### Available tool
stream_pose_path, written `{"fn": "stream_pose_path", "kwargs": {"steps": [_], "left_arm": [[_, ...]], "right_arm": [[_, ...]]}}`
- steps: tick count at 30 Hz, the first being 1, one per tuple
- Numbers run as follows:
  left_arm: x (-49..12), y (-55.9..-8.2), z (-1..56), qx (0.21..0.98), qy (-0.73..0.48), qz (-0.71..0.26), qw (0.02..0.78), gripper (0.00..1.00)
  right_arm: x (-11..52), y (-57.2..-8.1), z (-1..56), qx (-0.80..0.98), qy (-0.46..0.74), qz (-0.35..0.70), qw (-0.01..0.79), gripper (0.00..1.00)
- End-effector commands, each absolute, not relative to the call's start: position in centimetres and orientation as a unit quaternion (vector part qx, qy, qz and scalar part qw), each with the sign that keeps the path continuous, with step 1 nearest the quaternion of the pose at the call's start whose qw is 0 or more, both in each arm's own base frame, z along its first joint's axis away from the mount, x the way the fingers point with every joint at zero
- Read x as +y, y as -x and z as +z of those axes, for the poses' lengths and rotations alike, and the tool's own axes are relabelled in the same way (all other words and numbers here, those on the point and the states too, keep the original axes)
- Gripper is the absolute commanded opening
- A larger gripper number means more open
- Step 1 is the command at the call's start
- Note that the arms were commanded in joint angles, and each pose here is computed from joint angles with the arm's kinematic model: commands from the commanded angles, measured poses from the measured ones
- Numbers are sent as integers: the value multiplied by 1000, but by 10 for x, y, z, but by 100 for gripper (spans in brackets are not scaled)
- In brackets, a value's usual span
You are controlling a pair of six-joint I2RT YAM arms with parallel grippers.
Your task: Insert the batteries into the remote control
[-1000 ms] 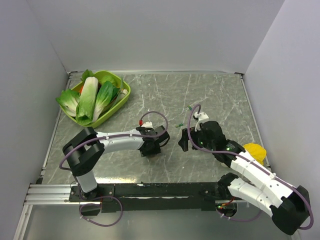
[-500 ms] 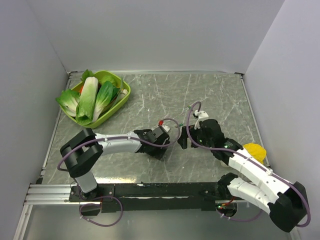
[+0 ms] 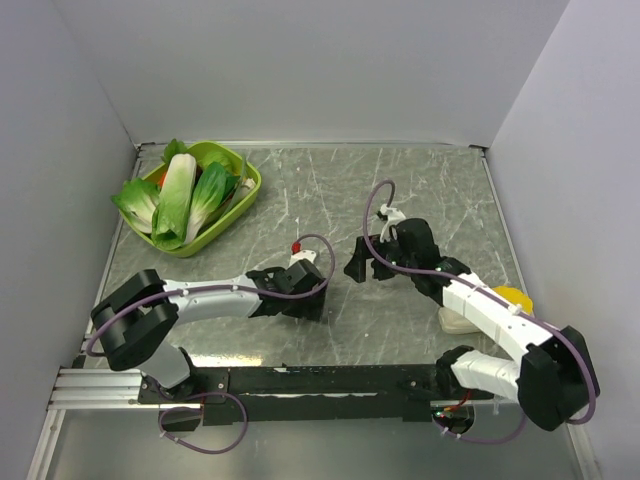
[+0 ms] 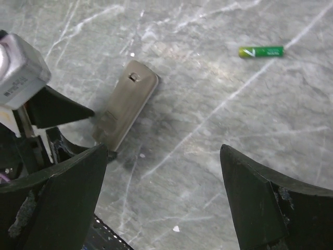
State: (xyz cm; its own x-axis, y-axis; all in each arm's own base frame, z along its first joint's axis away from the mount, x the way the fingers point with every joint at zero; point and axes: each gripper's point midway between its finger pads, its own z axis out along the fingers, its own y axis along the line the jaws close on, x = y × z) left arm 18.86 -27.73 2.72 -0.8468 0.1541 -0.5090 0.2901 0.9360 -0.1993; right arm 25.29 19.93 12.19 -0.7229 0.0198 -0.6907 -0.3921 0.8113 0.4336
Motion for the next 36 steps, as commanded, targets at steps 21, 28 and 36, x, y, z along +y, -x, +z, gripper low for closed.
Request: {"fn": "stream_pose_path", "kwargs": {"steps": [21, 28, 36], "left_arm": [[-259, -166, -9, 963, -115, -118, 212, 19], [-272, -177, 24, 946, -103, -166, 259, 72], [-310, -192, 97, 886, -119, -290, 341, 99]], "right_arm": [[276, -288, 121, 835, 140, 451, 282, 81], [215, -287, 116, 890, 70, 317, 319, 85], [134, -246, 115, 943, -23, 167, 286, 100]]}}
